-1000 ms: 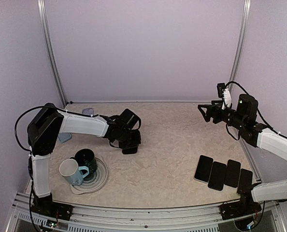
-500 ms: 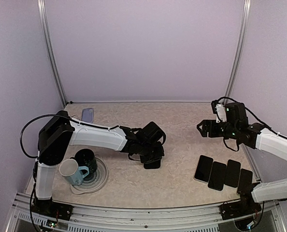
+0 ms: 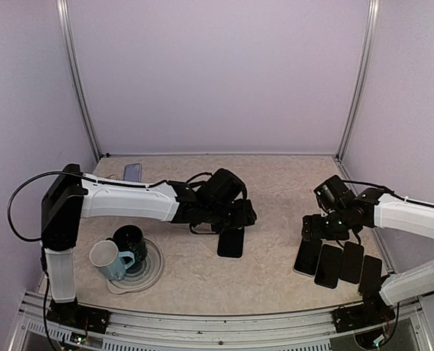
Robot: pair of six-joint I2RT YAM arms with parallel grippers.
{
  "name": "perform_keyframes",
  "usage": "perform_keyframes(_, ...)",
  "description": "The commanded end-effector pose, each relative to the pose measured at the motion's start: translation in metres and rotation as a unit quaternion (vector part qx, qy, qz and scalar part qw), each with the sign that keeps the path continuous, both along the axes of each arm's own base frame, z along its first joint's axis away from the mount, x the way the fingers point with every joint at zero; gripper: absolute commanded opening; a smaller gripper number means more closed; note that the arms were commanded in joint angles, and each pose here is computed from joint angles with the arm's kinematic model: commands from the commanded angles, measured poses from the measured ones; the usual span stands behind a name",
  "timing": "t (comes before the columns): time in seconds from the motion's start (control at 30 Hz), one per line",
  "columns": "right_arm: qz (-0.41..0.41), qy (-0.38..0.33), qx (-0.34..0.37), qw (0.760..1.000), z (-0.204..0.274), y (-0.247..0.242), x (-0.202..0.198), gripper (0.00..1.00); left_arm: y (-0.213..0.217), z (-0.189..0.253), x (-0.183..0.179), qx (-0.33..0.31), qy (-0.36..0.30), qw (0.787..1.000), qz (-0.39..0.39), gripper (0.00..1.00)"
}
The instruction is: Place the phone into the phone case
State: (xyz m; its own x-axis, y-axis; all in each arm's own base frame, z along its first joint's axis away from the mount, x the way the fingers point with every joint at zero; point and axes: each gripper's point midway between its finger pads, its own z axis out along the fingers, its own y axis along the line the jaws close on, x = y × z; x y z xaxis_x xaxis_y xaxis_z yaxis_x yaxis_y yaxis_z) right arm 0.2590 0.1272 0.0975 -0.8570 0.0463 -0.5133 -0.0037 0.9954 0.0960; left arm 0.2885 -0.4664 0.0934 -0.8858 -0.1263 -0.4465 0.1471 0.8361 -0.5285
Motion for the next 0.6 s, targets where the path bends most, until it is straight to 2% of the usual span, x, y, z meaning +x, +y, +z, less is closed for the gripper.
perform_keyframes(0.0,-0.053,0.075,-0.034,0.995,-0.024,-0.014,-0.023,0.94,0.028,0.083,0.04,-0.007,-0.134,0.991,0.014,0.75)
perform_keyframes(0.23,-0.083,0.115,-0.008,0.99,-0.05,-0.004,-0.029,0.99,0.079,0.068,0.075,0.029,-0.13,0.99,0.038,0.75)
perform_keyframes(0.5,-0.064,0.176,0.005,0.982,-0.088,0.021,-0.039,0.97,0.089,0.048,0.086,0.057,-0.121,0.991,0.025,0.75)
perform_keyframes(0.57,-0.052,0.174,0.023,0.983,-0.089,0.034,-0.037,0.92,0.091,0.045,0.084,0.059,-0.12,0.991,0.022,0.75)
